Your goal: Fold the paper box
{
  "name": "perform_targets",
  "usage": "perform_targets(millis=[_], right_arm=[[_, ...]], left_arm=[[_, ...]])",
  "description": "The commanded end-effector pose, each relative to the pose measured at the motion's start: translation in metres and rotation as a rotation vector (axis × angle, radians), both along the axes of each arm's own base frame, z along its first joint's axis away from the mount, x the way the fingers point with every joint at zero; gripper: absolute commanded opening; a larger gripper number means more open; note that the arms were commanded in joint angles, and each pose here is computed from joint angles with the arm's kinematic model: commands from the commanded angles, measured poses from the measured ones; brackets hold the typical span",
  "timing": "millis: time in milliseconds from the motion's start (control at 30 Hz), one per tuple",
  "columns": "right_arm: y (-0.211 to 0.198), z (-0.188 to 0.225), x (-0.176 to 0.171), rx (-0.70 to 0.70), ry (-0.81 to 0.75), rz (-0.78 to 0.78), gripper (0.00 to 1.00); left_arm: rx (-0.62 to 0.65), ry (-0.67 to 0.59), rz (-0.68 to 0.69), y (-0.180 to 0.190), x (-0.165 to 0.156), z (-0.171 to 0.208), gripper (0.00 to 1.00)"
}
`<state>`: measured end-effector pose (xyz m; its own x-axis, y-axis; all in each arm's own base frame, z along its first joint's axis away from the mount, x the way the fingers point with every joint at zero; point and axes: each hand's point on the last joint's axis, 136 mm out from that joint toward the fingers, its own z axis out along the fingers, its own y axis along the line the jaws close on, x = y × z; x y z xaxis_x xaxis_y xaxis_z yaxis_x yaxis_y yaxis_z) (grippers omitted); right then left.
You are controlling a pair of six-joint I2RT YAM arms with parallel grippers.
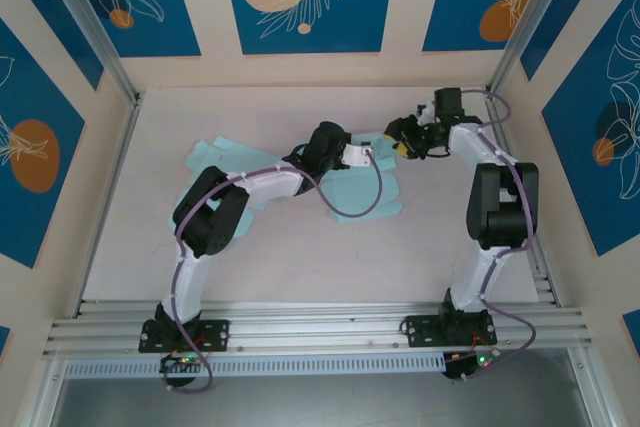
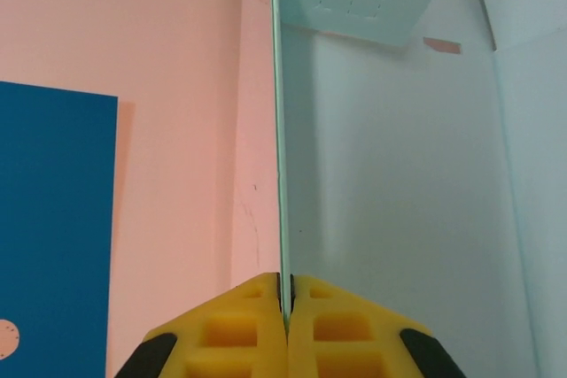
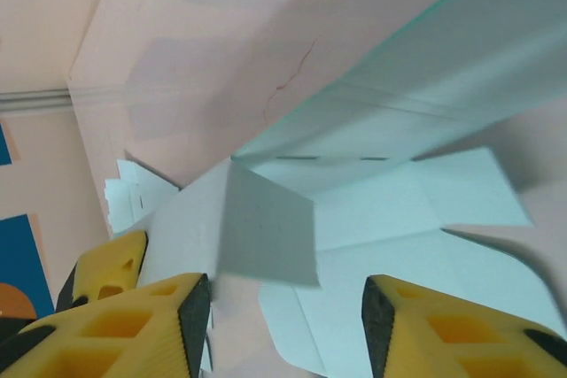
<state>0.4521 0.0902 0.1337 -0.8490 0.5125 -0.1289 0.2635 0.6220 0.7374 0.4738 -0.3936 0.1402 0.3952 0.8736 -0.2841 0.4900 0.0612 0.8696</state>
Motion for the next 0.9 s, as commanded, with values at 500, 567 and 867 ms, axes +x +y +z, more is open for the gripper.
perform_targets(millis=[500,567,867], right_arm=[[-0.016,-0.084,-0.008,-0.015,0.073,-0.058,0.48],[-0.014,-0.088,-0.001,-0.019,0.068,-0.053,0.48],[0.008,-0.078,0.014,0.046,-0.042,0.006,0.44]], left_arm=[[0.030,-0.056,0.000,0.002,0.009,-0.020,0.00],[0.028,-0.055,0.002,0.002,0.009,-0.021,0.00],[0.025,-0.080,0.010,0.002,0.010,-0.024,0.00]])
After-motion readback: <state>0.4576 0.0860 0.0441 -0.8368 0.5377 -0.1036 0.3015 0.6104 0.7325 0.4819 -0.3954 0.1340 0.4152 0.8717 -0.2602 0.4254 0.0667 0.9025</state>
